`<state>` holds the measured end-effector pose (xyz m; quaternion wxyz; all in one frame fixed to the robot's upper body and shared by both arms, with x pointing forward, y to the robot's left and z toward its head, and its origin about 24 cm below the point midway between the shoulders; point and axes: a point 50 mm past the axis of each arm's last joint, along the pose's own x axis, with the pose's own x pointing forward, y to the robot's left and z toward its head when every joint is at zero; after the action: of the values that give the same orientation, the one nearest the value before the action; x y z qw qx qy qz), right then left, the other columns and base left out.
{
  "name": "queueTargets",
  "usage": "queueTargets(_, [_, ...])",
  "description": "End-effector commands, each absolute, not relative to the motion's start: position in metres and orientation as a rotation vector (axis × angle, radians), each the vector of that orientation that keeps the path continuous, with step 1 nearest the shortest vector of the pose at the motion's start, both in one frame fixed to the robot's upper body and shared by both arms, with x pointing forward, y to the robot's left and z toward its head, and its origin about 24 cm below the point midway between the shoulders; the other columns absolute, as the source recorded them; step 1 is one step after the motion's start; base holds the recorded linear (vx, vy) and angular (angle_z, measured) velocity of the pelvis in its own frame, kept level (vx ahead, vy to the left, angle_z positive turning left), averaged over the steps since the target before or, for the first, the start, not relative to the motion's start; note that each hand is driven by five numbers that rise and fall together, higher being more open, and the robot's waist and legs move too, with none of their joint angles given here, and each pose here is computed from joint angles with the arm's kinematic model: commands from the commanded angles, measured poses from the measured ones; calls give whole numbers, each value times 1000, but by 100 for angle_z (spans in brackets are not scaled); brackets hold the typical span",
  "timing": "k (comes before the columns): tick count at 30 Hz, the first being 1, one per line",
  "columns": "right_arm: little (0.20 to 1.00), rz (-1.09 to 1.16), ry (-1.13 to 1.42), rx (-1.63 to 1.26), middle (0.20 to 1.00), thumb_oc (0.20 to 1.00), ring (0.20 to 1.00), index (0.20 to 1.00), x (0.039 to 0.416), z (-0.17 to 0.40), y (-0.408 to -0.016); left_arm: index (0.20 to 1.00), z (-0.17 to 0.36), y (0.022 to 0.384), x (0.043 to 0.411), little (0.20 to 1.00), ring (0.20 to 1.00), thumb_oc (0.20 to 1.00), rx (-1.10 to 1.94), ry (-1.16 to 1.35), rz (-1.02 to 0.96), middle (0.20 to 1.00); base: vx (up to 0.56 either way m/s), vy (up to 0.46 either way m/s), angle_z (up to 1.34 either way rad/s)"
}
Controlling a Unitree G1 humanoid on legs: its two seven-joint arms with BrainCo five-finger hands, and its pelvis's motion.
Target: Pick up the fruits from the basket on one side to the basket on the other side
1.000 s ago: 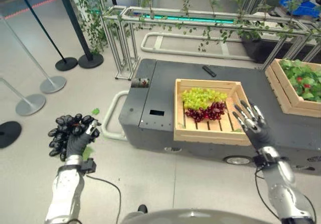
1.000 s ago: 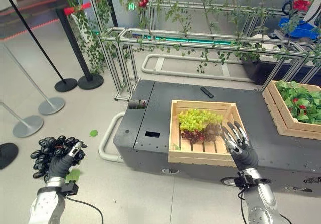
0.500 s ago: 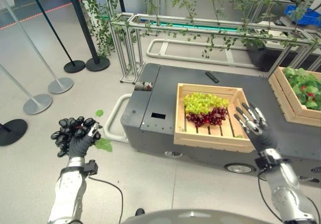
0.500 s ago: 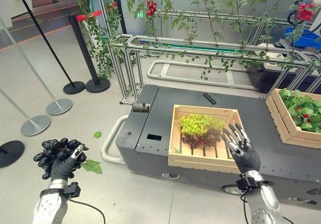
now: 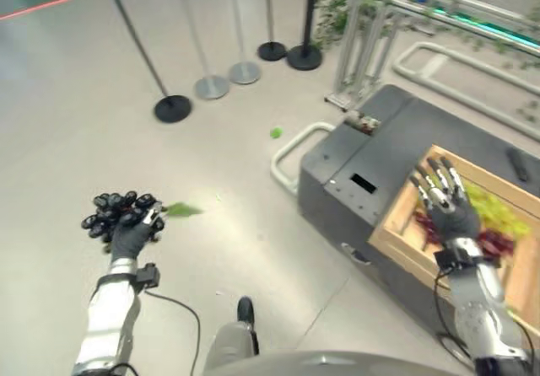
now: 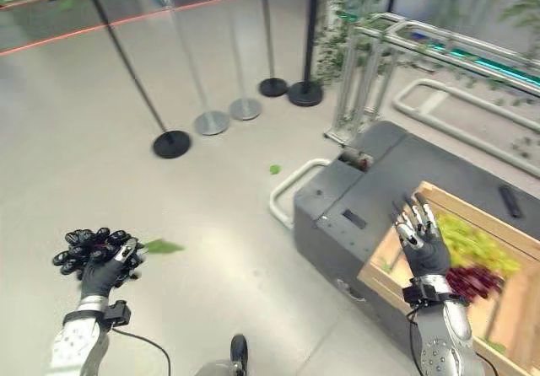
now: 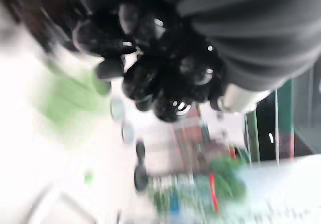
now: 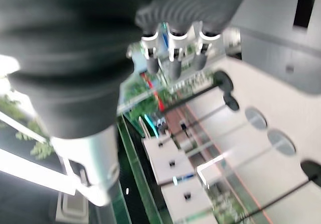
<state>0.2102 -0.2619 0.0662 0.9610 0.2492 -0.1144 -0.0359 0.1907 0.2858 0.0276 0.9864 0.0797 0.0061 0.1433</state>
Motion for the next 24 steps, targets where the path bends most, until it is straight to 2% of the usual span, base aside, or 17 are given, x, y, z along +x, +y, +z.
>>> queueTargets(1, [1000, -36, -307, 517, 1000, 1000, 1000, 1000, 219, 75, -249, 200, 89, 305, 198, 200, 200, 200, 277, -272, 331, 200, 207, 264, 48])
queueTargets(6, [1000, 30, -292, 541, 1000, 1000, 1000, 1000, 228, 74, -228, 200, 107, 300, 206, 200, 200, 200, 319, -353, 311, 200, 256, 403, 81])
queueTargets(9, [1000, 60, -273, 536, 1000, 1000, 1000, 1000, 229, 72, -224, 200, 110, 293, 211, 200, 200, 200, 304, -379, 289, 200, 255, 133, 101])
queueTargets(16, [1000, 113, -261, 496, 1000, 1000, 1000, 1000, 228, 73, -225, 200, 114, 278, 221, 200, 200, 200, 292, -400, 189, 200, 320, -91, 105])
queueTargets(24, [1000, 229, -214, 454, 1000, 1000, 1000, 1000, 224, 74, -222, 200, 103, 266, 221, 200, 200, 200, 220, -370, 102, 200, 273, -235, 206])
